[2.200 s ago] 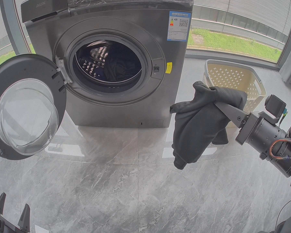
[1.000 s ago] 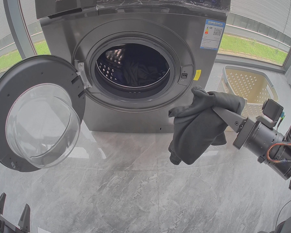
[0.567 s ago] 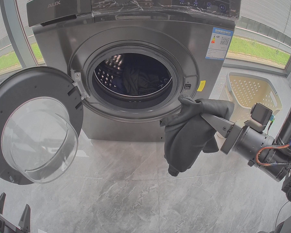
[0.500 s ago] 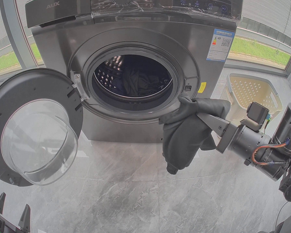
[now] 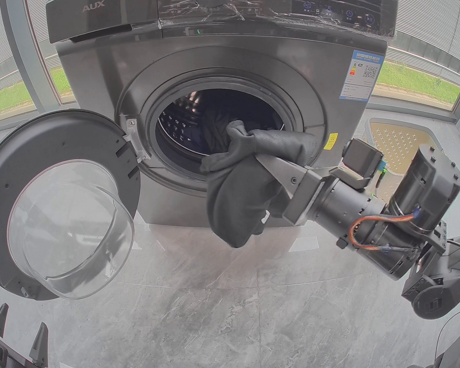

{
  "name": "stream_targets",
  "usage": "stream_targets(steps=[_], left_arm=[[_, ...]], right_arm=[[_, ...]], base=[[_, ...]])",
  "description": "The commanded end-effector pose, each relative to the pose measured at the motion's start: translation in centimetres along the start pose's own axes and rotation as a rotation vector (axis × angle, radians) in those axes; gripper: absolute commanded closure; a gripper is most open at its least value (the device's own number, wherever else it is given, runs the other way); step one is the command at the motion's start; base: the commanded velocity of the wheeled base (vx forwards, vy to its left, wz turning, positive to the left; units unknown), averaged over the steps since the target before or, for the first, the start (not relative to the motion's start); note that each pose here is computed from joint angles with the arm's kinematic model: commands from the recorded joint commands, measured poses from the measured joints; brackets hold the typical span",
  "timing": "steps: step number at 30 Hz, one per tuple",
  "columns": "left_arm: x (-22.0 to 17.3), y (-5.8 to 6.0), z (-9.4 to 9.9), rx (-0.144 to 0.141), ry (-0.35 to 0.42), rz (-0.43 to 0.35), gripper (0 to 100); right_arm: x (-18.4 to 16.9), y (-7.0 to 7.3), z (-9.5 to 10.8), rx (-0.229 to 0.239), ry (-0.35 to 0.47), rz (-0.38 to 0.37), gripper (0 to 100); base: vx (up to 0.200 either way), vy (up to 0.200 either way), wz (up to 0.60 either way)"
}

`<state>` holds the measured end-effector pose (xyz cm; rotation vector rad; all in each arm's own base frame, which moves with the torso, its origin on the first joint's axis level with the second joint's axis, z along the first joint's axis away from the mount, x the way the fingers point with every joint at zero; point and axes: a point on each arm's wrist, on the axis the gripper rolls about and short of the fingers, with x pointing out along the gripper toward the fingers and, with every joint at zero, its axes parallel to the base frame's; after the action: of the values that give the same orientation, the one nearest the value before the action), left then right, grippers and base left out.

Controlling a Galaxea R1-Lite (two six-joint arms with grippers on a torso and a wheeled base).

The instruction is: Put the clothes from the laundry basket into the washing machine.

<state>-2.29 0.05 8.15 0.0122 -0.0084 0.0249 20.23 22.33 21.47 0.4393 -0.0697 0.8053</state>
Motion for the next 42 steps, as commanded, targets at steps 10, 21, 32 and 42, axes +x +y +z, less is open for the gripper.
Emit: stream_targets(steps=[10, 21, 32, 42], left_arm=[[3.9, -0.9, 7.8, -0.014, 0.061, -0.404, 0], [11.9, -3.7, 8.9, -0.029, 0.299, -0.839, 0], [19.4, -8.6, 7.6, -0.013, 0.314, -0.901, 0], [23.3, -11.9, 7.6, -0.116, 0.317, -0.915, 0]], right_arm=[[3.5, -0.1, -1.8, 0.029, -0.027, 0.014, 100], [3.8, -0.2, -1.2, 0.028, -0.034, 0.052, 100], [5.1, -0.7, 0.0, 0.024, -0.091, 0.029, 100], [6.1, -1.3, 0.1, 0.023, -0.131, -0.032, 100]], base=[[0.0, 0.0, 0.0], [0.0, 0.0, 0.0], [0.0, 0.0, 0.0], [0.0, 0.0, 0.0]])
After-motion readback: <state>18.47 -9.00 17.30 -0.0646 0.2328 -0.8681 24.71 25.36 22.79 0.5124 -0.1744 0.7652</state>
